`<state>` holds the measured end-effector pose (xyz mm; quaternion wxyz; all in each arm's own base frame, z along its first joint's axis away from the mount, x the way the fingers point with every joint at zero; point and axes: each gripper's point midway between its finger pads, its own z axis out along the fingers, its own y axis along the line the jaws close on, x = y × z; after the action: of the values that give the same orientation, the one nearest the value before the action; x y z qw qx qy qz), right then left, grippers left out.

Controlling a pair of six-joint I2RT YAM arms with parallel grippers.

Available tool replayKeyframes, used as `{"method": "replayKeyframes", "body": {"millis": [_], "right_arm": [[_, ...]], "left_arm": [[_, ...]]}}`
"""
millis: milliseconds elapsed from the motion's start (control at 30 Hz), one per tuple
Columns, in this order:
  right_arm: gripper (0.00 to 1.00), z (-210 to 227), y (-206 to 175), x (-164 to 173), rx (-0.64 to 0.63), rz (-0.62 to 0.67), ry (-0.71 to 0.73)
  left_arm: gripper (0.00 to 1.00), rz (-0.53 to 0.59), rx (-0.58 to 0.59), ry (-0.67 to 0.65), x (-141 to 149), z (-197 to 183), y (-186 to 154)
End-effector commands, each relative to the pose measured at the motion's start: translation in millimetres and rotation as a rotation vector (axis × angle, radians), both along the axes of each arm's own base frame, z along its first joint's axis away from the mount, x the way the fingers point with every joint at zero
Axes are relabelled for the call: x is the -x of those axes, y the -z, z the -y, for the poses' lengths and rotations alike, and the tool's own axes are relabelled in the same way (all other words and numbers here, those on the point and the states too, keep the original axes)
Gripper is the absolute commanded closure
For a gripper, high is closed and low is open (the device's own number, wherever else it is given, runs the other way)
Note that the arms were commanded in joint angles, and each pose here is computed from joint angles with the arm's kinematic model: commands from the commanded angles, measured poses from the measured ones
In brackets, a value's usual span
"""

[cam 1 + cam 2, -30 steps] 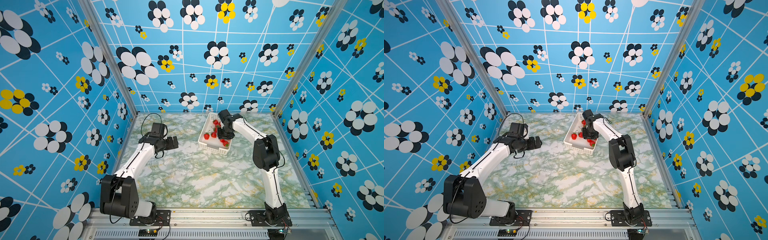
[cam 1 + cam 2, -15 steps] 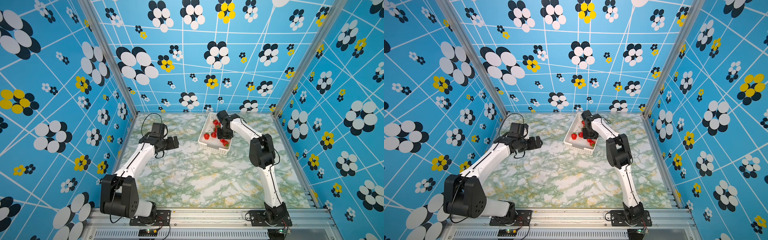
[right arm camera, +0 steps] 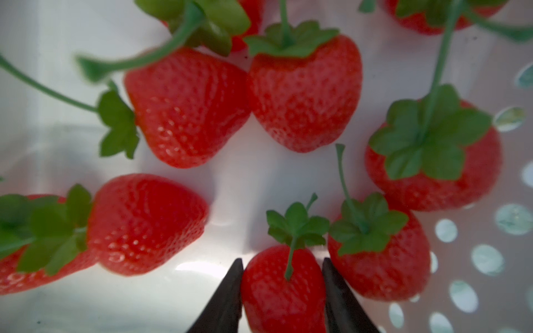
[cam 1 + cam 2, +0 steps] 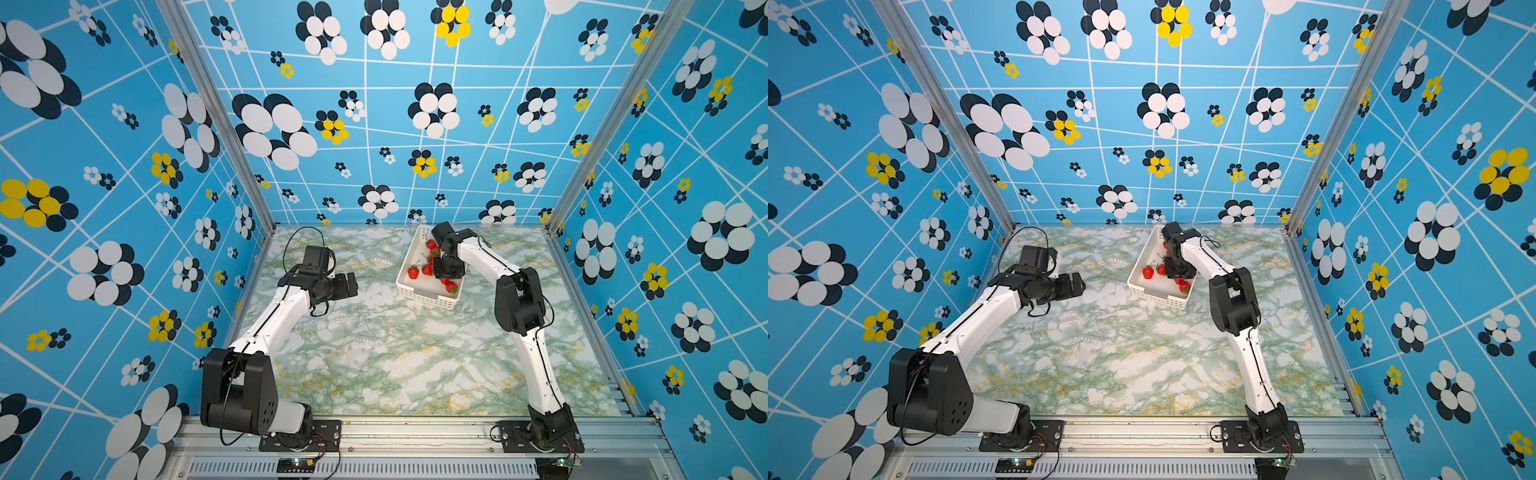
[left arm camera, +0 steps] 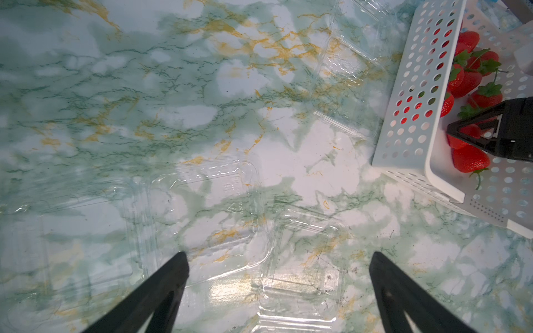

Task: Pack strawberries into containers
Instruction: Pick up the strawberry from the basket.

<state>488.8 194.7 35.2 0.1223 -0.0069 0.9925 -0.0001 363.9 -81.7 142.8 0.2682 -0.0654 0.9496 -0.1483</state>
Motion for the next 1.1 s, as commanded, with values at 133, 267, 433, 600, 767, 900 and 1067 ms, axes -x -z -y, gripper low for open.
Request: {"method": "replayKeyframes", "body": {"millis": [133,267,433,600,767,900,1067], "right_arm": [[0.78,4.7,0.9,-0.8,0.015,-0.009,0.01],[0.83,2.1,-10.6,-0.9,-0.009,0.009,0.004],[0.84,-13.9,-48.9,-2.6,-0.097,0.093,-0.028],[0.84,-33.6,-93.7,2.4,-0.161,0.173,-0.087],[0.85,-53.7,-124.4,17.4,-0.219,0.212,-0.13],[0.85,-81.0,-139.1,41.7,-0.254,0.214,-0.199],[0.85,-124.2,-144.6,86.7,-0.308,0.191,-0.291]], "left_arm": [[0.01,-0.02,0.031,-0.002,-2.0,2.9,8.6],[0.02,-0.001,0.077,0.025,-4.9,13.0,2.8],[0.02,0.038,0.16,0.103,-7.8,39.9,-12.7],[0.02,0.037,0.222,0.191,-7.4,71.6,-18.4],[0.03,0.042,0.238,0.214,-7.2,85.8,-20.4],[0.03,0.055,0.224,0.191,-3.5,80.0,-26.7],[0.03,0.06,0.221,0.17,13.6,71.6,-29.5]]}}
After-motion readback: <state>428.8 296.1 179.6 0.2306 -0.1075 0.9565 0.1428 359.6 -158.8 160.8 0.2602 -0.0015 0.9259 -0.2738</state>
